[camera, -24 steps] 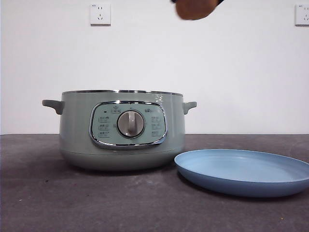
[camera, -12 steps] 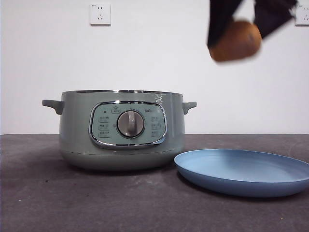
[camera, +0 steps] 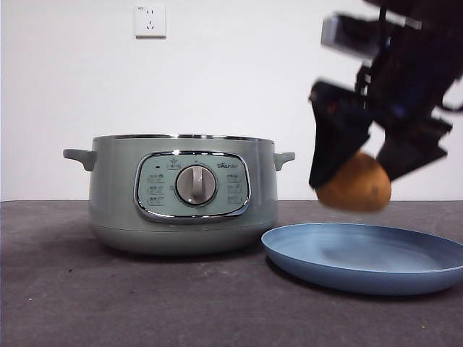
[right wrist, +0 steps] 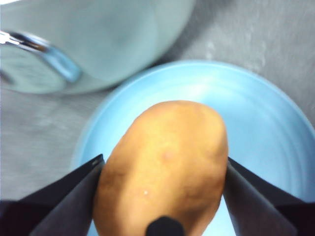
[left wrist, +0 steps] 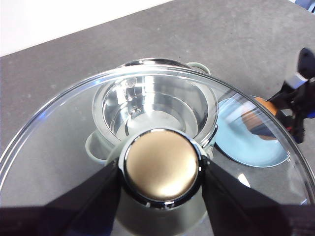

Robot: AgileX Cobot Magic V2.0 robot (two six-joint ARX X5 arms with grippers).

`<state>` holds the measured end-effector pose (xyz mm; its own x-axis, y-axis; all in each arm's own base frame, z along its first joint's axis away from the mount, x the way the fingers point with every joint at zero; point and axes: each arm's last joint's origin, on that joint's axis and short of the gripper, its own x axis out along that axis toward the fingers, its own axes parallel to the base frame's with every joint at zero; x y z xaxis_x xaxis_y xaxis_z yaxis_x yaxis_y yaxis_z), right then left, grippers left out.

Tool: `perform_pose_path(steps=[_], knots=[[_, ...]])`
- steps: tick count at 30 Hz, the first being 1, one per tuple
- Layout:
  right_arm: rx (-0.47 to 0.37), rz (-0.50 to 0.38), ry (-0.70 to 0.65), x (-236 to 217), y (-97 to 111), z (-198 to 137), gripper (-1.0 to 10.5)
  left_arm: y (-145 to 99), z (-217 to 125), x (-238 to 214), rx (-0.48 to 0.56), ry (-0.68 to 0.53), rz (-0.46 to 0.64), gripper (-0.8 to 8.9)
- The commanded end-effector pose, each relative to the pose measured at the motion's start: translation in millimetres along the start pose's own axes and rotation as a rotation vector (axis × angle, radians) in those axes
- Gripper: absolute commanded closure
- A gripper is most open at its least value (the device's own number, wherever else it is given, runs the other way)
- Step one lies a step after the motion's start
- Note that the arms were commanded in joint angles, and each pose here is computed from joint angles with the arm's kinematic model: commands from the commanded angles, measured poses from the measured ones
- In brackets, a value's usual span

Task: Take the potato out from the steamer,put the potato on the plate,close the lid

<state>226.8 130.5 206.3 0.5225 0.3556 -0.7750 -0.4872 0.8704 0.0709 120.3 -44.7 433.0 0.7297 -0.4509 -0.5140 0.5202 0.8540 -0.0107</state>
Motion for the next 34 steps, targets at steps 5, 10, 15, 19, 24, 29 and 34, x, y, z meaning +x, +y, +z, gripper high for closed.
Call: perform_pose_path(steps=[5, 10, 15, 19, 24, 29, 34], knots=[[0.042, -0.021, 0.068, 32, -11, -10, 9.6, 1, 10, 3, 0.027, -0.065, -0.003, 8.25], [0.052, -0.033, 0.127, 47, -17, -17, 9.6, 4, 18, 13, 0.036, -0.101, -0.027, 8.25], [0.057, -0.039, 0.149, 52, -18, -19, 8.9, 8, 25, 32, 0.042, -0.094, -0.051, 8.25], [0.057, -0.04, 0.144, 51, -18, -19, 4.6, 9, 31, 52, 0.052, -0.079, -0.066, 8.25], [0.068, -0.049, 0.137, 49, -20, -17, 3.2, 11, 39, 81, 0.082, -0.079, -0.084, 8.25], [0.07, -0.052, 0.089, 38, -21, -10, 3.2, 11, 46, 115, 0.095, -0.078, -0.107, 8.25], [0.066, -0.072, 0.027, 14, -19, 0, 3.2, 11, 48, 148, 0.111, -0.07, -0.123, 8.25]])
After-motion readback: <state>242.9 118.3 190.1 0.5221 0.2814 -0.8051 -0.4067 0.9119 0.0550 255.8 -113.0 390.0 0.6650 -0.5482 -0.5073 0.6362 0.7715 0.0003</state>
